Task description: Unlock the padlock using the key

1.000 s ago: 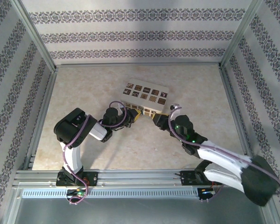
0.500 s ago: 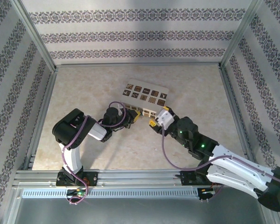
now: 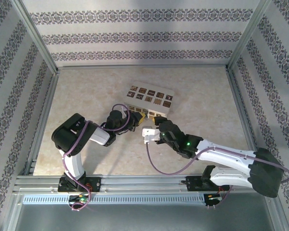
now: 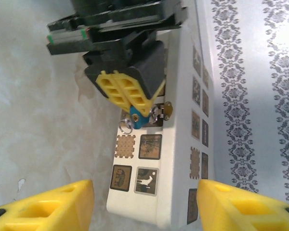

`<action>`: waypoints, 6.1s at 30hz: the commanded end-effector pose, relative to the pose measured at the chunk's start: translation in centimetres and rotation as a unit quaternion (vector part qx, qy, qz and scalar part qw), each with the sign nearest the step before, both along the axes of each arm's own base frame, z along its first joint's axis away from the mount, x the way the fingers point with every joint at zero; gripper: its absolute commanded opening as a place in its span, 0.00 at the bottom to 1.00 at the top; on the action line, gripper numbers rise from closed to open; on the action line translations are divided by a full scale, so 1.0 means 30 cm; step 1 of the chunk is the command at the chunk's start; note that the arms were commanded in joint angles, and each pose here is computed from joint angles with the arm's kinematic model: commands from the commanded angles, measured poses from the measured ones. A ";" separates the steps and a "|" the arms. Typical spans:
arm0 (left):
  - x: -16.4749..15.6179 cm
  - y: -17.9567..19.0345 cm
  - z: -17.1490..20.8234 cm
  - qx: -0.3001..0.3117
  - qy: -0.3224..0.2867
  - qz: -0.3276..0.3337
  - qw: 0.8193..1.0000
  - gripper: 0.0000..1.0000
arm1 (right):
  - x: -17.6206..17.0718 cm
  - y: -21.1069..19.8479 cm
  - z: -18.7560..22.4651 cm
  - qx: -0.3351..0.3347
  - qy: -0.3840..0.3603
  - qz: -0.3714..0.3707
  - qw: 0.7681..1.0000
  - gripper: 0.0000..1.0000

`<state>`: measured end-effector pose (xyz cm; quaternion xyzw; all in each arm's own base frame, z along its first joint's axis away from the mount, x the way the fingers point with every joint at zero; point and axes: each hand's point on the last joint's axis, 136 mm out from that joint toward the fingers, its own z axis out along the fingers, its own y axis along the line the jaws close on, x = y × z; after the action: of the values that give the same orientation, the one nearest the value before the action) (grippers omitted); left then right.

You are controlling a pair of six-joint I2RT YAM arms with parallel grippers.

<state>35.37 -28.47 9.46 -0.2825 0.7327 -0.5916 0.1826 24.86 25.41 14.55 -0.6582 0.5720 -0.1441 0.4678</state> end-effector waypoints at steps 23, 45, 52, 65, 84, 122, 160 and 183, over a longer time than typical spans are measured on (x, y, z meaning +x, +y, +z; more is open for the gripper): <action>0.010 -0.055 0.141 -0.021 -0.038 -0.016 0.999 0.00 | 0.195 0.093 -0.105 0.017 0.017 0.004 1.000 0.32; 0.008 -0.055 0.144 -0.023 -0.037 -0.015 0.999 0.00 | 0.229 0.078 -0.173 0.022 0.020 -0.022 0.999 0.23; 0.007 -0.049 0.145 -0.022 -0.037 -0.012 0.999 0.00 | 0.242 0.056 -0.181 0.023 0.013 -0.036 0.999 0.18; 0.008 -0.049 0.150 -0.024 -0.037 -0.012 0.999 0.00 | 0.258 0.059 -0.178 0.055 0.005 -0.058 0.997 0.07; -0.001 -0.036 0.140 -0.021 -0.037 -0.006 0.999 0.00 | 0.253 0.123 -0.077 0.203 0.022 -0.099 0.974 0.00; -0.030 -0.067 -0.041 0.006 0.001 -0.013 1.000 0.00 | 0.174 0.147 -0.203 0.499 0.254 -0.238 0.794 0.00; -0.062 0.051 -0.010 0.070 -0.009 0.019 0.997 0.43 | 0.183 0.093 -0.242 0.515 0.269 -0.269 0.768 0.00; -0.114 0.410 0.120 0.288 -0.058 0.084 0.952 0.64 | 0.167 0.106 -0.250 0.487 0.268 -0.254 0.791 0.00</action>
<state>32.42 -18.16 14.16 -0.2483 0.8111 -0.4064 0.3396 30.27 28.24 6.84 -0.1596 0.8212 0.2248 0.4996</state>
